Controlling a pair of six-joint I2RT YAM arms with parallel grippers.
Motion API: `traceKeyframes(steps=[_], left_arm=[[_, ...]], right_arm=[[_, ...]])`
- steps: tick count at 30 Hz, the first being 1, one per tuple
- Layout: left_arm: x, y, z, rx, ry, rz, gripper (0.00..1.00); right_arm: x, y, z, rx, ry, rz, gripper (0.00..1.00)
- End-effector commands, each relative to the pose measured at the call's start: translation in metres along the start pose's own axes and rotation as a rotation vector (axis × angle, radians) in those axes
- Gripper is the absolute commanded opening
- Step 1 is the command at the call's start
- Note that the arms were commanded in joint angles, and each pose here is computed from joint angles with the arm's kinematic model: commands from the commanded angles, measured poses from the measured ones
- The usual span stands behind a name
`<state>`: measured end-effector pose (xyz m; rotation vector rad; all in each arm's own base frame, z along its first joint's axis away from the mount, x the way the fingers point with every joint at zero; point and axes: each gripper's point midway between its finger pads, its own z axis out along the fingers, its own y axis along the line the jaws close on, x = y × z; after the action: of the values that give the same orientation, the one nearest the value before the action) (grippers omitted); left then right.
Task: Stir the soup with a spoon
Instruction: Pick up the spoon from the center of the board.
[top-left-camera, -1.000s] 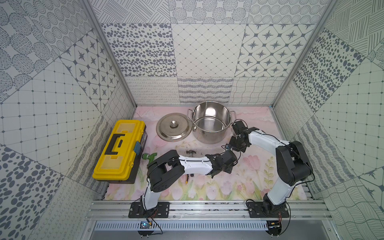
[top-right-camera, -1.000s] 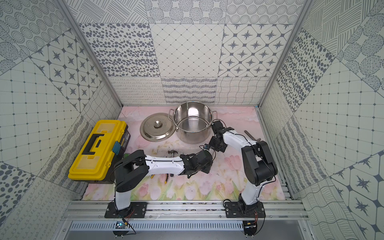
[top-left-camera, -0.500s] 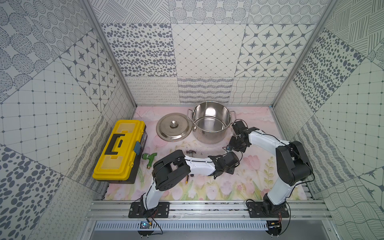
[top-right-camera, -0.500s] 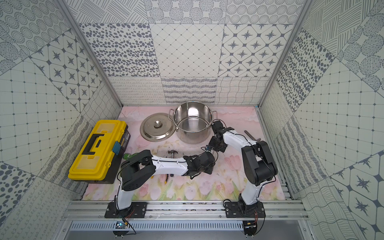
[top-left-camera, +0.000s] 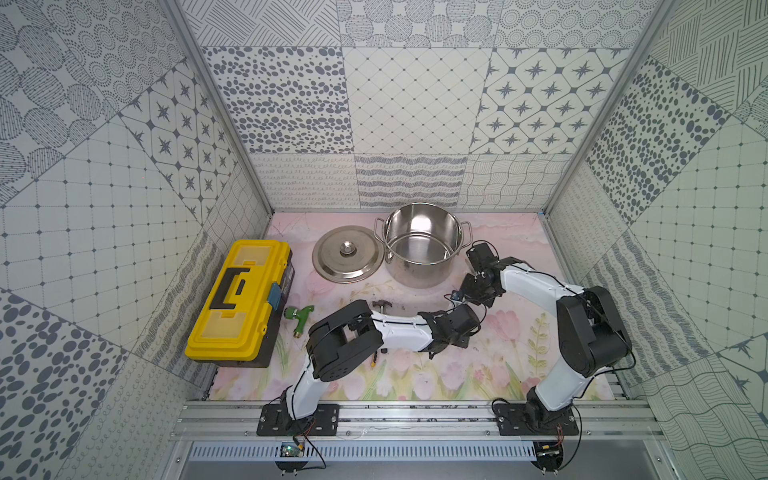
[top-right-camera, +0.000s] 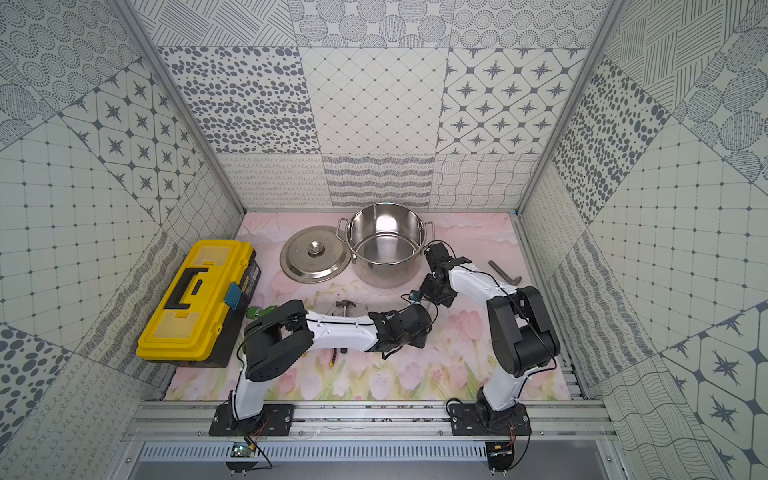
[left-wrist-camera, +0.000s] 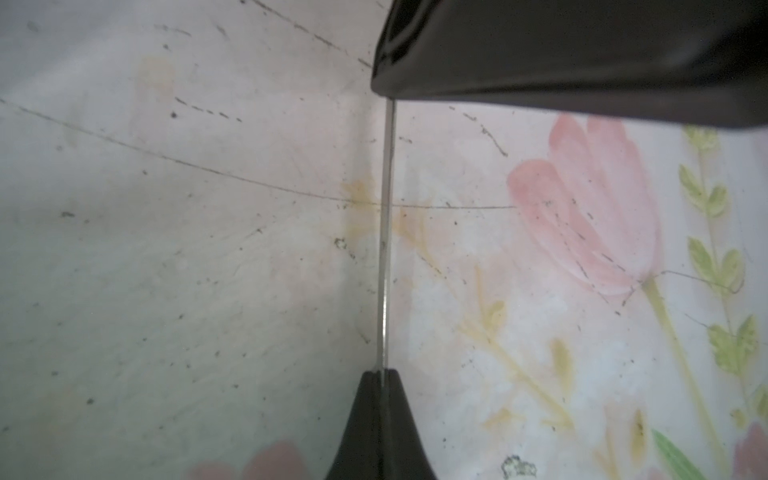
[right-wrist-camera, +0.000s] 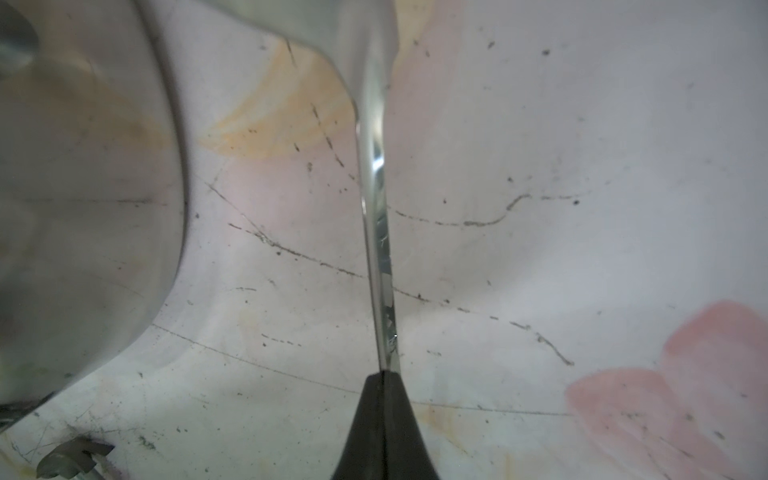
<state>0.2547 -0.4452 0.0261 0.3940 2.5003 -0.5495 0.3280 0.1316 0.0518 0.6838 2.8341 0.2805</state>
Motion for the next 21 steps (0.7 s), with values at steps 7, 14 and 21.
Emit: traceKeyframes(steps=[7,14,21], left_arm=[[-0.002,-0.02,-0.036,0.086,0.067,0.094,0.0],[-0.037,-0.059,-0.097,0.231,0.072,0.143,0.0],[-0.103,-0.081,-0.185,0.438,0.029,0.006,0.0]], right_arm=[[-0.023,0.019,-0.11,-0.236,-0.201,0.088,0.52],[-0.021,0.021,-0.201,-0.45,-0.352,0.068,0.57],[-0.017,0.039,-0.324,-0.817,-0.672,-0.065,0.46]])
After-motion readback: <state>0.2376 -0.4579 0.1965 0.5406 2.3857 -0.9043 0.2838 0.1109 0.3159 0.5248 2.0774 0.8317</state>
